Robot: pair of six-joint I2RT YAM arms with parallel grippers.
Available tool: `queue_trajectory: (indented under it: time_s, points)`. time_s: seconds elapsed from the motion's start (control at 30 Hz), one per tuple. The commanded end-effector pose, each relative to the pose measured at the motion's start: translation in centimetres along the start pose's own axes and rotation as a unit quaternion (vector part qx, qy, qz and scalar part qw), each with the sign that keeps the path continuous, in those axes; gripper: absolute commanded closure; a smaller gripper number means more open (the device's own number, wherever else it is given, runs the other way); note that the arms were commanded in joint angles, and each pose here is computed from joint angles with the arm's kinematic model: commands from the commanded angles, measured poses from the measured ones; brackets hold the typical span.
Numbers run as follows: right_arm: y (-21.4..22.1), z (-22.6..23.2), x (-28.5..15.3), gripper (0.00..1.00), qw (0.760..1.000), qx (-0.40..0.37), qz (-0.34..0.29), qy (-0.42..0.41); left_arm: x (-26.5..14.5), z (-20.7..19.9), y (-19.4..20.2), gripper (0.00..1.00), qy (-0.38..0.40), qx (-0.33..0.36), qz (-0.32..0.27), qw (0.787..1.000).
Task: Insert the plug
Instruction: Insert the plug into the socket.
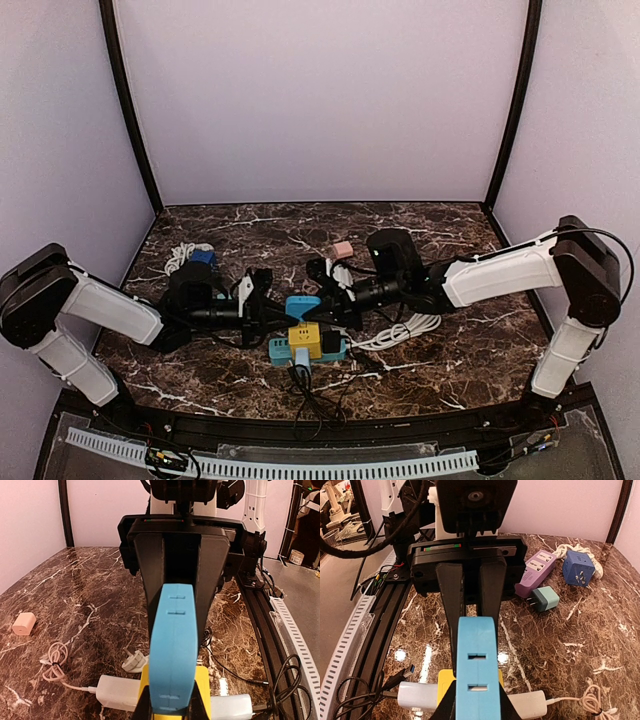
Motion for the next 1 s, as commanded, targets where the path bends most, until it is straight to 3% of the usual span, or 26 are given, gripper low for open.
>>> queue_trajectory:
  time_s: [0.0, 0.17, 0.4, 0.57, 0.67, 0.83, 0.97]
  points:
    - [0.69, -0.02, 0.31, 0.76, 1.000, 0.017, 0.013, -0.004, -0.10, -0.02, 0.13, 0.99, -0.001, 0.001, -0.005, 1.000]
    - [1.07, 0.01, 0.02, 0.68, 0.999, 0.027, 0.017, -0.008, -0.09, 0.02, 0.03, 0.99, -0.003, 0.002, -0.007, 1.000]
    - [0.36, -0.23, -0.50, 1.00, 1.000, 0.021, 0.003, -0.008, -0.02, 0.09, 0.09, 0.99, -0.003, 0.001, -0.005, 1.000]
    - [0.47, -0.23, -0.41, 1.00, 1.000, 0.018, 0.009, -0.013, -0.05, 0.02, 0.11, 0.99, -0.002, 0.004, -0.005, 1.000]
    - [0.93, -0.32, -0.33, 1.00, 1.000, 0.019, 0.022, -0.009, -0.17, -0.07, 0.08, 0.79, -0.002, 0.012, -0.003, 1.000]
    - [1.03, -0.31, -0.41, 1.00, 1.000, 0.014, 0.026, -0.004, -0.42, -0.36, -0.24, 0.79, 0.002, 0.019, 0.001, 1.000]
    - [0.89, -0.49, -0.37, 1.00, 1.000, 0.009, 0.026, -0.001, -0.32, -0.48, -0.34, 0.71, 0.010, 0.021, 0.004, 1.000]
Point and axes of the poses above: each gripper's point midway between its finger pads, its own x axis out along the fingers, its own z axis along the line the jaws close on, y = z × x, the point moved 6 cm from there along -x, back along the fingers, and after that the axes turned 14 degrees about -x, right-handed, at the moved point
